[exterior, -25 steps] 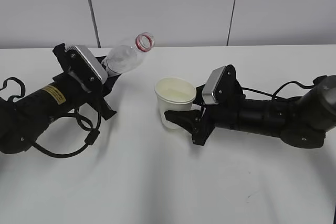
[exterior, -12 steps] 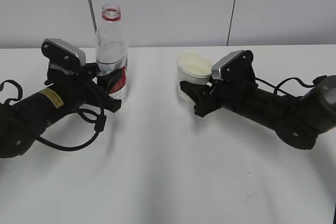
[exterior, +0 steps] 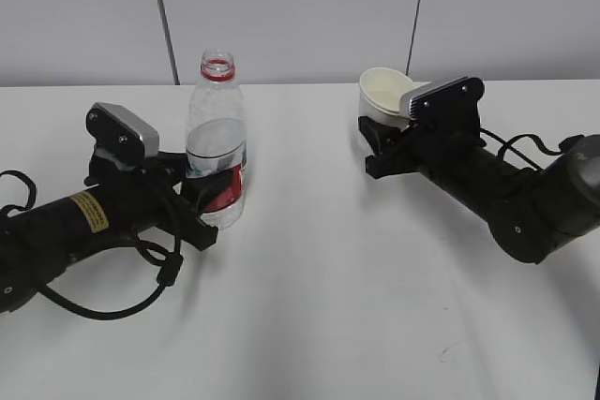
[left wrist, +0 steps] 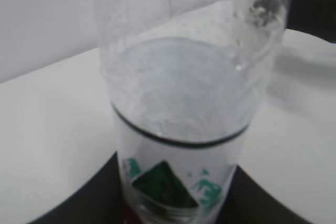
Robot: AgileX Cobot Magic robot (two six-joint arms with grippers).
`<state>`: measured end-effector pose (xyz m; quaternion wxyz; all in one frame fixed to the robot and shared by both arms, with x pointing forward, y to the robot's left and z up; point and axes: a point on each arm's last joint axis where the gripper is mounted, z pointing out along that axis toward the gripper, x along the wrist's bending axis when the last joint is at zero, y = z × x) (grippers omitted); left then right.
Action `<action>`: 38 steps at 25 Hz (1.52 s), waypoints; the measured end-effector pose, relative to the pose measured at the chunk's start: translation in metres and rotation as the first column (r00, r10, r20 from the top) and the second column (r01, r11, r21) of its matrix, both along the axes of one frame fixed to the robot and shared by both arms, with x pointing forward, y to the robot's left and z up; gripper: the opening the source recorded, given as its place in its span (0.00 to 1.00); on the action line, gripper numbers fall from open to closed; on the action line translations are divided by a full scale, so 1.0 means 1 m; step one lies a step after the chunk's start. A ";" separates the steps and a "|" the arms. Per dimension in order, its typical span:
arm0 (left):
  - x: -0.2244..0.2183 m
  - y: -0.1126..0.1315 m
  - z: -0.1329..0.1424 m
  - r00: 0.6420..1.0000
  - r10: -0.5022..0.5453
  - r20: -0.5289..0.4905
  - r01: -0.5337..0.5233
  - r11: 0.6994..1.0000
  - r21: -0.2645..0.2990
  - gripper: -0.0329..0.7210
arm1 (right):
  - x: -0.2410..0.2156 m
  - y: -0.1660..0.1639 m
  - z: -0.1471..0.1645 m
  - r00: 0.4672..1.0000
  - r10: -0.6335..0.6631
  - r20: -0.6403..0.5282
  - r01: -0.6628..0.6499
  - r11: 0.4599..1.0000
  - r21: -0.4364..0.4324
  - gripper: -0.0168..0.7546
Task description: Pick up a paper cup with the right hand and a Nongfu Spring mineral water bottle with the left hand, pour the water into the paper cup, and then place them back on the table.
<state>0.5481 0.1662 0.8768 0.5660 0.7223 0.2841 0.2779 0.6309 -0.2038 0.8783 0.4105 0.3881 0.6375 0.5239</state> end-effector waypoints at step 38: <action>-0.045 0.043 0.014 0.994 0.095 -0.052 -0.094 0.995 0.018 0.68 | -0.068 -0.032 -0.036 0.960 -0.206 -0.188 0.209 0.978 -0.003 0.81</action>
